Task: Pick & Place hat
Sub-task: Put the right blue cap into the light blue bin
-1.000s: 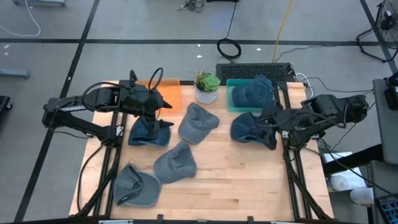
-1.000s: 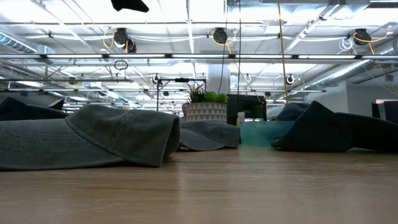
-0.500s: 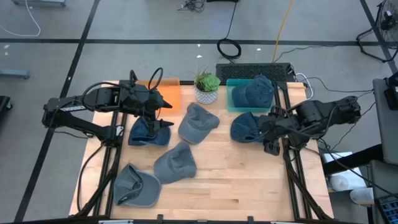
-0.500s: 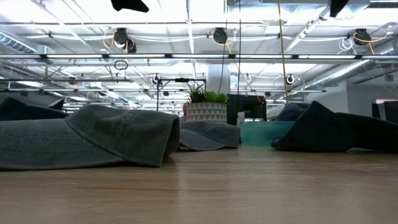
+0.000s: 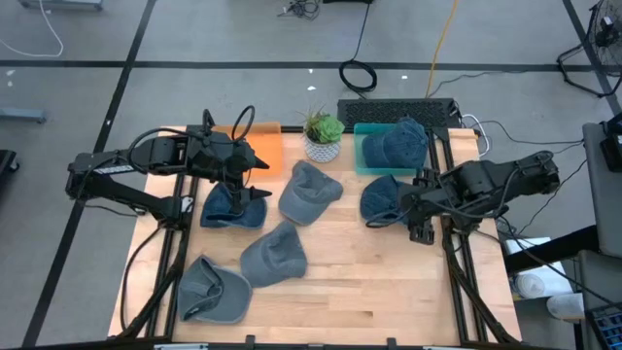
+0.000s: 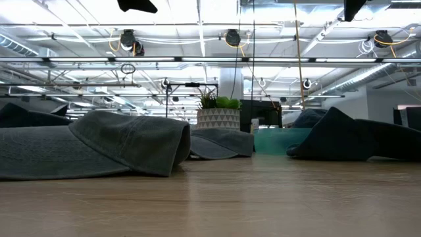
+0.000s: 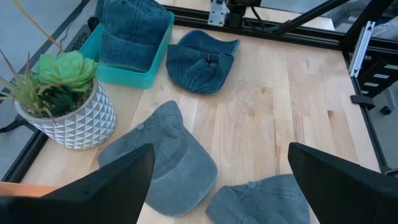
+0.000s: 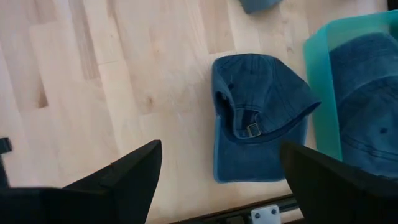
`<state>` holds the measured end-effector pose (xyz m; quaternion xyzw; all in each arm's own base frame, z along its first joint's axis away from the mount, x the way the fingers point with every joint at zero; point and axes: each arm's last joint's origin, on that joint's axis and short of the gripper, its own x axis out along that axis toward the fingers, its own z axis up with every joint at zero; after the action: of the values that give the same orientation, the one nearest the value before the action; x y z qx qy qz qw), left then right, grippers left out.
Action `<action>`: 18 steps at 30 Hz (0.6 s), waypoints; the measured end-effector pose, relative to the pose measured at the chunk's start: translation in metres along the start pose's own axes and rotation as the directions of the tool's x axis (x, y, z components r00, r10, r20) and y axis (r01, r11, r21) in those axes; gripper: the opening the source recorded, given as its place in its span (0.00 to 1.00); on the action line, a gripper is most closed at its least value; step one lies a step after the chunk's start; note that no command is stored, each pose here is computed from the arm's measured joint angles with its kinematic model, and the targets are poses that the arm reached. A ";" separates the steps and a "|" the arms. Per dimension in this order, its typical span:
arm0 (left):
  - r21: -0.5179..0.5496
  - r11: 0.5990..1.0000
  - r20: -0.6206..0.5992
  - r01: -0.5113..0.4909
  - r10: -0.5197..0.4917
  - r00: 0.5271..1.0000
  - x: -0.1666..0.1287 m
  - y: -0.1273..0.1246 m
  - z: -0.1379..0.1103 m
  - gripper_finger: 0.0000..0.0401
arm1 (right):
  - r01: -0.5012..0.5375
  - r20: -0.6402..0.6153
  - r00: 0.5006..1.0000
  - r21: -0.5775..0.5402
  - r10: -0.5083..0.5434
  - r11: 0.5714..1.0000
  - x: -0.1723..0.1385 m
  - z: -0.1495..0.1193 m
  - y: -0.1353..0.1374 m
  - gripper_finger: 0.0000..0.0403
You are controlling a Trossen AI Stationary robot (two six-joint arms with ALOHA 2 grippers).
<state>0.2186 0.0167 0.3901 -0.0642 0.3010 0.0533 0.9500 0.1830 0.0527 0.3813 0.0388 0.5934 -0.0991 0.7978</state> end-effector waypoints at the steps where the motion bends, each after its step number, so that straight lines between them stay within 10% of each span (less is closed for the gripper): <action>1: 0.000 1.000 0.000 0.000 0.000 1.000 0.000 0.000 0.000 0.95 | 0.018 0.001 1.000 -0.001 -0.018 1.000 0.001 0.000 0.000 0.77; 18: 0.000 1.000 -0.017 -0.002 0.002 1.000 0.000 0.000 -0.002 0.94 | 0.133 -0.146 0.982 0.051 -0.124 0.990 0.043 -0.014 0.004 0.77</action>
<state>0.2177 0.0166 0.3887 -0.0644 0.3091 0.0536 0.9473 0.1827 0.0539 0.3357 0.0314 0.6467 -0.1654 0.7439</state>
